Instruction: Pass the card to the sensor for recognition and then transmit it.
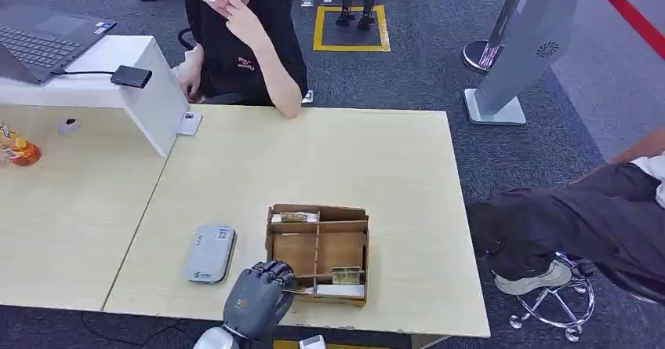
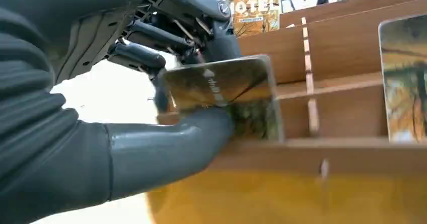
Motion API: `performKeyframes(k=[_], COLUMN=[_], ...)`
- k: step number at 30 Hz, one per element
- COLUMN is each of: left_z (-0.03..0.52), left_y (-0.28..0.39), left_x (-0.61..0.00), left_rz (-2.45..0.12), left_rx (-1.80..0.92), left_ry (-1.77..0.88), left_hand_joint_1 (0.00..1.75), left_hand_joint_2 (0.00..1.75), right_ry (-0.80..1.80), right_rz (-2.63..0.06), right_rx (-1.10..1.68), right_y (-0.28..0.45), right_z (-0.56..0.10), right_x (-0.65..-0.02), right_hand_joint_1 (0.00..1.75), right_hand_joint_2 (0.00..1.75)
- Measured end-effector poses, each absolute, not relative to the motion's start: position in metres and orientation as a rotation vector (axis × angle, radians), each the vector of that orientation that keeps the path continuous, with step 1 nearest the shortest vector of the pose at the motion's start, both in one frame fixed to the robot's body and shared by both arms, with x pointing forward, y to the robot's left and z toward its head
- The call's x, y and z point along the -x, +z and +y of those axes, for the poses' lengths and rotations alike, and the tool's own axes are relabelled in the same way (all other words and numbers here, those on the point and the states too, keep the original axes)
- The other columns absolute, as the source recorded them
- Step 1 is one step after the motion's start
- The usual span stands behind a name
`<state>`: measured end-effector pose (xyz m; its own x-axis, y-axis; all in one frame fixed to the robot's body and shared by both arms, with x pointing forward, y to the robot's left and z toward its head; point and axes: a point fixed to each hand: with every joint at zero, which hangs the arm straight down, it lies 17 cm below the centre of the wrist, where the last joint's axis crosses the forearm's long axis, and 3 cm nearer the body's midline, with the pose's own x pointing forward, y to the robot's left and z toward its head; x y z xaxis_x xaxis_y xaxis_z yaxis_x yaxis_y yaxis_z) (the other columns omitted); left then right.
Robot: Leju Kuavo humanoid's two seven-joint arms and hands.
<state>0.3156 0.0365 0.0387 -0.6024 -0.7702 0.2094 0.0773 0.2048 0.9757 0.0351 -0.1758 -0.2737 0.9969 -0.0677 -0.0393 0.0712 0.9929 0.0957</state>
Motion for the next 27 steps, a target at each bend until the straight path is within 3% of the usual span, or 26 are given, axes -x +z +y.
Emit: performKeyframes(k=[19,27], left_z=[0.035,0.026], left_y=[0.045,0.091], left_x=[-0.316,-0.323], left_rz=[-1.783,-1.923], left_rx=[-0.660,-0.637], left_ry=[-1.474,-1.349], left_hand_joint_1=[1.75,1.75], left_hand_joint_2=[1.75,1.75], right_ry=[-0.069,-0.069], right_rz=[0.036,0.037], right_rx=[-0.097,-0.094], right_y=[-0.274,-0.274], right_z=[-0.176,-0.176], right_x=[-0.035,-0.035], right_hand_joint_1=[0.00,0.00], right_hand_joint_2=[0.00,0.00])
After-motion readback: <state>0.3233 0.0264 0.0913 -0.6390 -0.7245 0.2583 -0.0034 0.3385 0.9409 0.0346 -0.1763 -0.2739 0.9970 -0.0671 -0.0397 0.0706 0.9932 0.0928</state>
